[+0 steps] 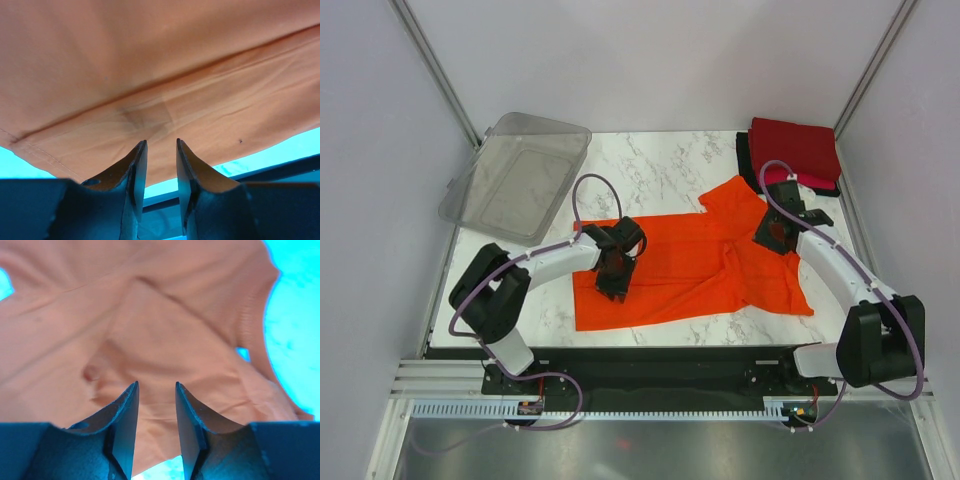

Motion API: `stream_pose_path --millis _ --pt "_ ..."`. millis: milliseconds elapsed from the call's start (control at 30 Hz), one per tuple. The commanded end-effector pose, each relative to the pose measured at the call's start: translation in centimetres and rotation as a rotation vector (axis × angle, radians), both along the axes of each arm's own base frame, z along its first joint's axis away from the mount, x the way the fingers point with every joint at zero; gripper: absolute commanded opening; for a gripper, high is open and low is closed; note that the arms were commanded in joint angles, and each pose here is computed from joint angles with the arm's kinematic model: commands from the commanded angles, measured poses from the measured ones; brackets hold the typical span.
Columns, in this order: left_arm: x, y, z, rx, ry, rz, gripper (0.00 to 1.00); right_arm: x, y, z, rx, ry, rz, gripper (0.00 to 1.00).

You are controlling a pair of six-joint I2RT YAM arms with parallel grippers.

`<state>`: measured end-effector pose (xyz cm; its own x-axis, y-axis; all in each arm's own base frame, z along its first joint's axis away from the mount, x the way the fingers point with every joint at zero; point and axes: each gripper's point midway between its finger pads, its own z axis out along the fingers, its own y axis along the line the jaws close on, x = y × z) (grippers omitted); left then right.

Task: Fold and stack the t-shirts
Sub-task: Fold the tshirt

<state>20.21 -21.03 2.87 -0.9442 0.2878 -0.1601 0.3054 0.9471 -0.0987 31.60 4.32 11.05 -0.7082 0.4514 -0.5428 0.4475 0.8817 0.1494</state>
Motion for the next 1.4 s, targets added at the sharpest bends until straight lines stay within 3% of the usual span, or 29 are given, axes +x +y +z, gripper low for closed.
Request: stream_pose_path --millis 0,100,333,500,733,800,900,1033,1200,1367 --pt "0.0 -0.4 0.7 -0.025 -0.040 0.044 0.37 -2.8 -3.8 -1.6 -0.047 0.060 -0.147 0.42" --pt "-0.5 0.1 -0.7 -0.006 -0.018 0.053 0.37 -3.9 -5.5 -3.0 -0.040 0.085 -0.193 0.40" --pt "-2.7 3.9 -4.0 0.173 0.052 0.112 0.37 -6.0 -8.2 -6.8 -0.071 0.148 -0.279 0.41" --pt "-4.0 5.1 -4.0 0.199 0.056 0.151 0.38 -7.8 -10.9 -9.0 -0.076 0.219 -0.331 0.43" --pt "-4.7 6.8 -3.9 0.288 0.050 0.158 0.39 -7.7 -12.1 -8.5 -0.107 0.208 -0.384 0.45" --pt "-5.4 5.4 -2.5 0.224 0.095 0.134 0.38 -7.6 -12.4 -8.4 -0.113 0.221 -0.376 0.46" --pt "-2.7 1.7 3.2 0.105 -0.041 0.105 0.43 -7.1 -12.4 -7.2 -0.113 0.218 -0.360 0.45" --pt "0.2 0.1 8.3 0.038 -0.175 0.073 0.48 -5.2 -11.6 -4.1 -0.066 0.124 -0.319 0.46" --pt "1.7 -2.0 10.5 -0.078 -0.231 -0.016 0.50 -1.7 -7.7 -1.5 0.047 0.025 -0.132 0.48" --pt "2.2 -4.2 10.4 -0.331 -0.179 -0.067 0.50 0.4 -3.3 0.0 0.040 -0.042 0.047 0.45"
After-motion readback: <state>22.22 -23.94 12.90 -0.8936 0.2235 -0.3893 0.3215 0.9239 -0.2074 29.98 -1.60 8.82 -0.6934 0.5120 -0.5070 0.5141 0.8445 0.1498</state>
